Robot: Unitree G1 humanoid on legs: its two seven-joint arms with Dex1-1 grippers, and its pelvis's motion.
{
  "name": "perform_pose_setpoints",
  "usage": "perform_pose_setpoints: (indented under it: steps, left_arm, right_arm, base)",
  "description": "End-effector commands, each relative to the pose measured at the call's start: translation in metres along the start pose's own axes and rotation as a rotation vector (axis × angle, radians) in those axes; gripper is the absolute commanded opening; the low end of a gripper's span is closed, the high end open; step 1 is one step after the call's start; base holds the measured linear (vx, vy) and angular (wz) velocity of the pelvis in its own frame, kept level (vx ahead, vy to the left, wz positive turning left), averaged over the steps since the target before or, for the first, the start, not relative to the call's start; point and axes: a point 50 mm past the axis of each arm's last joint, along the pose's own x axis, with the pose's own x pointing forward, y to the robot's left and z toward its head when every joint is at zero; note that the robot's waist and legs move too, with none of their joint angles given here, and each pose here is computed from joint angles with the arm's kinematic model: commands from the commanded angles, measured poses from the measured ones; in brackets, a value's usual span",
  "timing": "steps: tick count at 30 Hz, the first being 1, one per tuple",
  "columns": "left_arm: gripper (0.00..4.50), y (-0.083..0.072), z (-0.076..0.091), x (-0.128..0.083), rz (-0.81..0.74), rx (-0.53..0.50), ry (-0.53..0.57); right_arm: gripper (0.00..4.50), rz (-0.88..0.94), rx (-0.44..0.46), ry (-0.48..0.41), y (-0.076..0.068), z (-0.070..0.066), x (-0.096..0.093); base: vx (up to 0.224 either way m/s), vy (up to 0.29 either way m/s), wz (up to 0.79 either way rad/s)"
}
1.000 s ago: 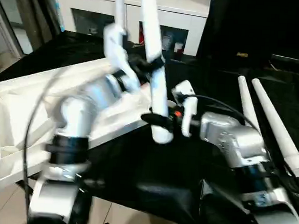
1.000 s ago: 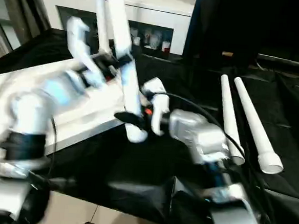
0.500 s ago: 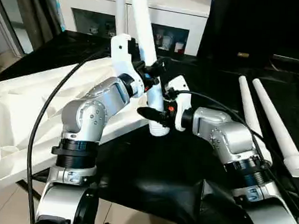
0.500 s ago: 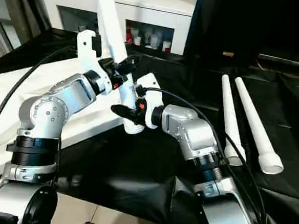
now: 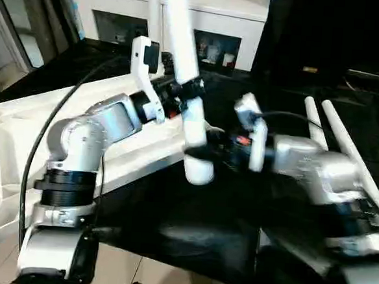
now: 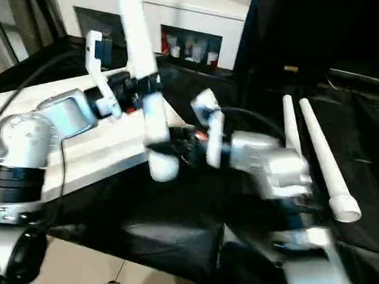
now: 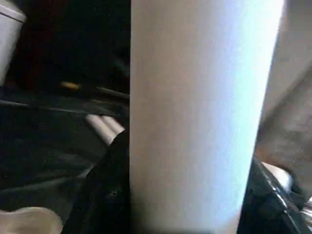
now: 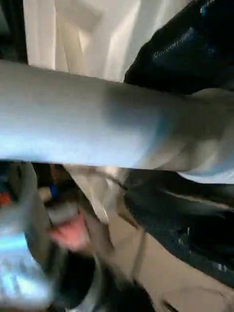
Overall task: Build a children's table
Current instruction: Insert table leg to table base
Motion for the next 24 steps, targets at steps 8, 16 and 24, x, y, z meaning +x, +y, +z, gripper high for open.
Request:
perform_pose_setpoints:
  steps: [8,16,24]
  left_arm:
    - [1.86,-0.037,0.014,0.002,-0.324,-0.033,-0.036]
    - [1.86,-0.039,0.012,-0.001,-0.342,-0.032,-0.021]
    - [1.86,-0.029,0.009,0.003,-0.211,0.048,0.001]
  right_arm:
    - [3.10,0.149,0.049,0.077,0.015,-0.013,0.004]
    - [2.70,0.175,0.050,0.077,0.017,-0.011,0.005]
    - [2.70,0.182,0.043,0.073,0.019,-0.009,0.005]
  base:
    - [0.000,0.000,0.00]
    - [0.000,0.000,0.00]
    - [0.000,0.000,0.00]
